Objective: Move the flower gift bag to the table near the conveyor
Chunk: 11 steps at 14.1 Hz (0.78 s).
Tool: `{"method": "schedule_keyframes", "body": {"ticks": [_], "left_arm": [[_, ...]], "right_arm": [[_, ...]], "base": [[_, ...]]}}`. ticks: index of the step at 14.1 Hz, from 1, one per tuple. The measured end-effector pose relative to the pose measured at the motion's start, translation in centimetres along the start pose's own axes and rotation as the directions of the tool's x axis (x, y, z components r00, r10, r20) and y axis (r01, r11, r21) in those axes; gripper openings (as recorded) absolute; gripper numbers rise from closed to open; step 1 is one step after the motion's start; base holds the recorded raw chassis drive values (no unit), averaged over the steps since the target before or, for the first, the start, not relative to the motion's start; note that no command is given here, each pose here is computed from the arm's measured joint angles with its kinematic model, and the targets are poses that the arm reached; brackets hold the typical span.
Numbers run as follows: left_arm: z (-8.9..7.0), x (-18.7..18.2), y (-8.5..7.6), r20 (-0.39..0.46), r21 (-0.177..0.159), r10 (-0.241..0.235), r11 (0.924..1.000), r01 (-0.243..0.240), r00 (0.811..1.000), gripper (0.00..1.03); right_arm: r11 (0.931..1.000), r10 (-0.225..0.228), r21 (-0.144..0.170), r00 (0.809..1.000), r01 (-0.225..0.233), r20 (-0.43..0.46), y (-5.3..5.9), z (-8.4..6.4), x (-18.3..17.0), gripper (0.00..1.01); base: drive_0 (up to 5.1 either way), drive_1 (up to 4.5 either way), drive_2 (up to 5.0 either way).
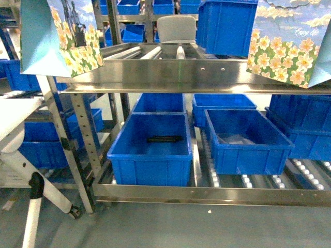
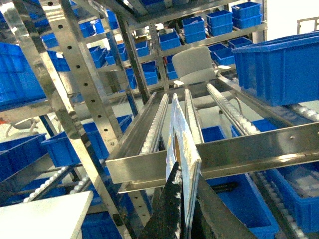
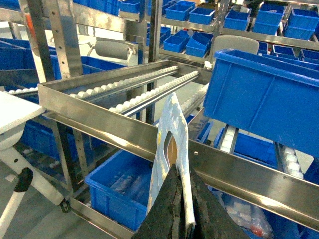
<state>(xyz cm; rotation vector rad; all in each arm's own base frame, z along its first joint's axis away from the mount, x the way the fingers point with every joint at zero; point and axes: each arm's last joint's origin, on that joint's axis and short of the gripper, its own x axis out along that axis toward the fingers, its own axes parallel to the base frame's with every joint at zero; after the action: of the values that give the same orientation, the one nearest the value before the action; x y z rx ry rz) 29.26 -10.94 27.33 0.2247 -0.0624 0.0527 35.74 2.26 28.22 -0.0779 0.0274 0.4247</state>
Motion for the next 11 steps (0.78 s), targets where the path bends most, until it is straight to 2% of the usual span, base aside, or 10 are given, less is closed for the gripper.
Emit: {"method": "schedule_keyframes", "body": {"ticks": [11], "left_arm": [[0.01, -0.01, -0.02, 0.001, 0.000, -0.001, 1.0000, 0.001, 1.000, 0.02]], "right_arm": [[1.0000, -0.001, 0.000, 1.000, 0.001, 0.001, -0.01, 0.01, 0.00, 0.02]], "base": [[-4.8, 2.54, 2.5]]}}
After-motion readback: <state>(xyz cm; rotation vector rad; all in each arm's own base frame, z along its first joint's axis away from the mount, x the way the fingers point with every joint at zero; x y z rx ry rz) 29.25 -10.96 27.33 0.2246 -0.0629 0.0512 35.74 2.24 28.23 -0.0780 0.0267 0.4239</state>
